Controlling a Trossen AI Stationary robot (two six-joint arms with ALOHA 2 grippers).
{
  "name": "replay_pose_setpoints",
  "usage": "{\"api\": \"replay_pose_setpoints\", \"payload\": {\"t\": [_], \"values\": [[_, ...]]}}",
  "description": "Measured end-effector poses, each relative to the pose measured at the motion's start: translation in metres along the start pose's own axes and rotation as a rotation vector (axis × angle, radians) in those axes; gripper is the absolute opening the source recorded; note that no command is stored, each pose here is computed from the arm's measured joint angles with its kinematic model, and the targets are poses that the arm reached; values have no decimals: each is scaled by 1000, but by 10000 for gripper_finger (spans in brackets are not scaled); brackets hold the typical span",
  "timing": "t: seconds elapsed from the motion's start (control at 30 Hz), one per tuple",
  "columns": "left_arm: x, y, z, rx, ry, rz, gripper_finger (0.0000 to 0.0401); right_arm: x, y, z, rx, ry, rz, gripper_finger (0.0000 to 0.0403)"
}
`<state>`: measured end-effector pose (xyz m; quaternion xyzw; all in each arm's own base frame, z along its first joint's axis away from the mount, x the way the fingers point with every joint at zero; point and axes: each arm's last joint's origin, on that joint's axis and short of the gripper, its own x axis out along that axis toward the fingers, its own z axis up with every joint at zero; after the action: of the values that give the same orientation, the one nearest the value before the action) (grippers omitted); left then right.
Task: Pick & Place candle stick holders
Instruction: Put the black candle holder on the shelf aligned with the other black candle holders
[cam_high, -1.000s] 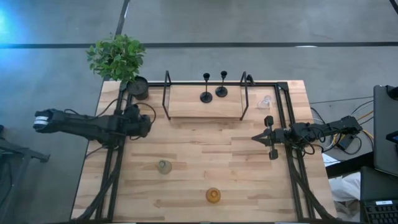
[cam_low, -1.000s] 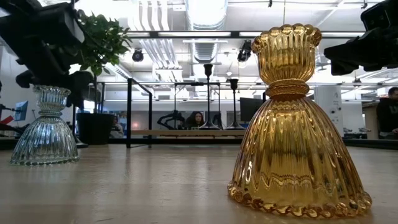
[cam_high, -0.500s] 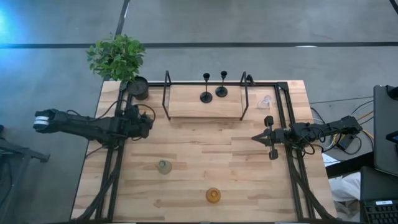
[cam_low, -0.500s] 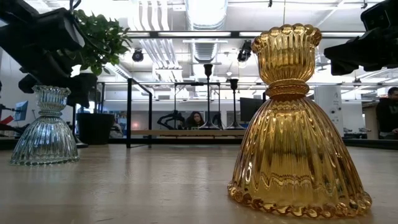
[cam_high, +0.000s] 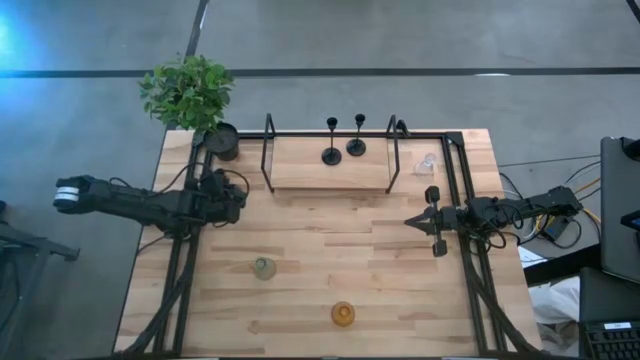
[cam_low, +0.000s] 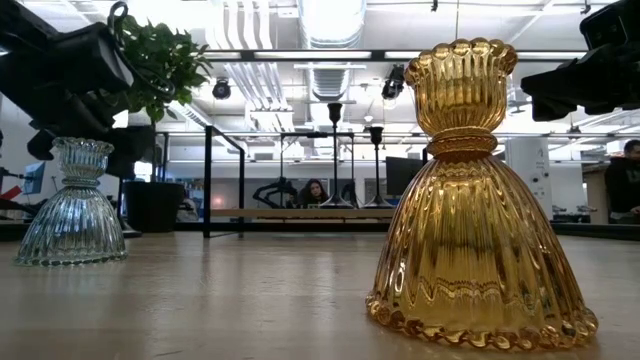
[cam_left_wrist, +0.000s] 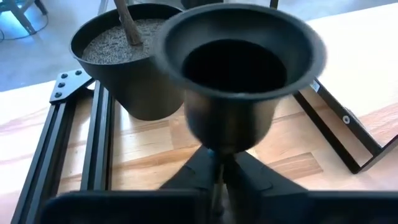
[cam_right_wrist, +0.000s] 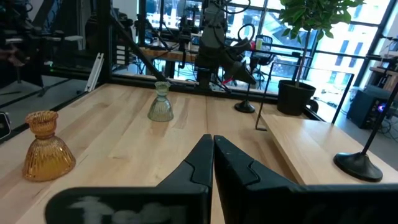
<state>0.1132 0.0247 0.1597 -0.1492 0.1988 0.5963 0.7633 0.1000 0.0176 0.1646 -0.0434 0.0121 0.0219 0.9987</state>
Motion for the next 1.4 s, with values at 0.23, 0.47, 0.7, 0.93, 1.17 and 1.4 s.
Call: {"api": "replay_pose_setpoints", "payload": {"t": [0.23,0.47,0.7,0.93,1.17,1.4], "values": [[0,0,0,9,-8,1,20,0,0,0,1,0,0,8],[-3,-3,7,-7,7,-27,20,0,0,0,2,0,0,8],[-20,-11,39,80,10,-136,20,0,0,0,1,0,0,8],[-48,0,80,73,67,-257,20,0,0,0,0,0,0,8],[-89,8,137,125,84,-584,20,0,0,0,1,0,0,8],[-121,10,189,146,1,-783,20,0,0,0,0,0,0,8]]}}
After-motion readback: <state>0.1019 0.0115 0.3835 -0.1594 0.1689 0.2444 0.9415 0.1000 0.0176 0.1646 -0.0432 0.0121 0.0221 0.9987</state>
